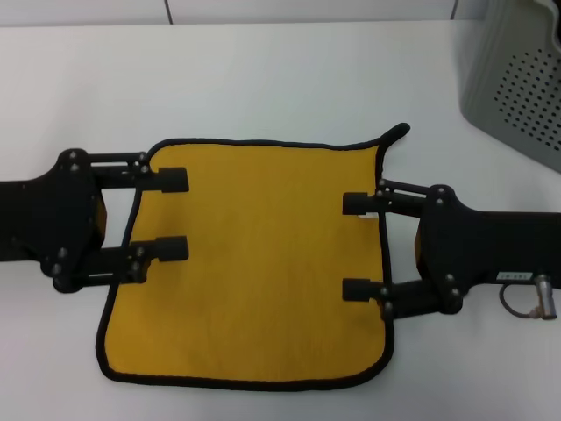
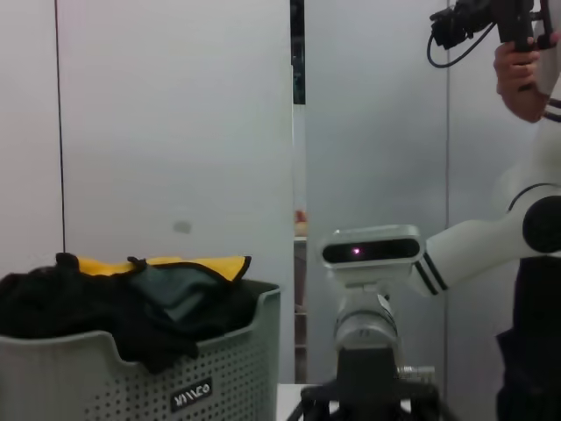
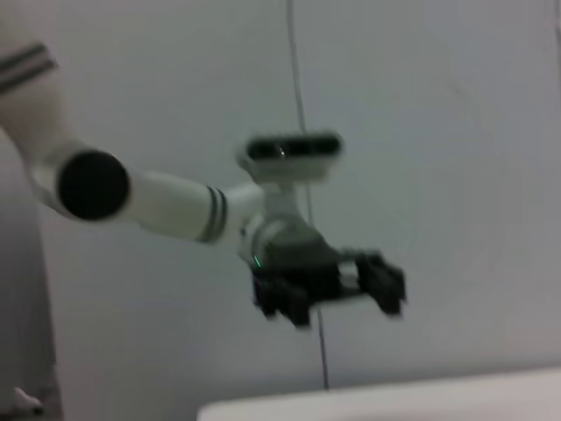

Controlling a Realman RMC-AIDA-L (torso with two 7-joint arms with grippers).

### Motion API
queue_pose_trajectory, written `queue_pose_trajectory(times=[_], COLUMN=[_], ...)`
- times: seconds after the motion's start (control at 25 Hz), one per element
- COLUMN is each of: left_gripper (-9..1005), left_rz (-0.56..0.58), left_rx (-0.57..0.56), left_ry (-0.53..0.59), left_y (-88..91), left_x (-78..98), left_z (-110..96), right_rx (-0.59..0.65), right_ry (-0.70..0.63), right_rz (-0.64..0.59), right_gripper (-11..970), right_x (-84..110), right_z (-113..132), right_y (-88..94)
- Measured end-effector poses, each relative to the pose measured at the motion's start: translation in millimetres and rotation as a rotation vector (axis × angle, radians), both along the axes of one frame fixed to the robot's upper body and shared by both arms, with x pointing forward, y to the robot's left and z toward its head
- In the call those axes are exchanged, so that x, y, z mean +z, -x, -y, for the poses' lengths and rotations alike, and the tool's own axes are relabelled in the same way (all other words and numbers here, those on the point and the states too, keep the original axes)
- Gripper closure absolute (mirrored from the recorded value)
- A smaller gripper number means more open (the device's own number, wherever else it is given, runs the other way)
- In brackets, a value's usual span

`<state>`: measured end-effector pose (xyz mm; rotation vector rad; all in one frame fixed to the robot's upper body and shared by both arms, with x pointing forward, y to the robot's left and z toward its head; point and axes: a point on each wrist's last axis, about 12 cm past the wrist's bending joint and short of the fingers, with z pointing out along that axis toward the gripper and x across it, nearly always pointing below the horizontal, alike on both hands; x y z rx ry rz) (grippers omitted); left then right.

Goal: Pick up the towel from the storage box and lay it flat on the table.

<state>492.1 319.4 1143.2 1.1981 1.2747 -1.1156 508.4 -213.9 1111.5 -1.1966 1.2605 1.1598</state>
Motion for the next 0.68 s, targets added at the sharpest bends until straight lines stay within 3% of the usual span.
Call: queue_pose_trajectory(times=[0.68], left_gripper=[395], left_rz=[0.028], left_rx=[-0.007], left_ry=[0.002], left_y=[-4.2], left_x=[-1.1], left_z=[2.0], right_rx=[0.056], right_ry=[-0.050], right_rz=[0.036], right_gripper=[81], right_x=[6.6], right_z=[-8.1], right_y=[-2.2])
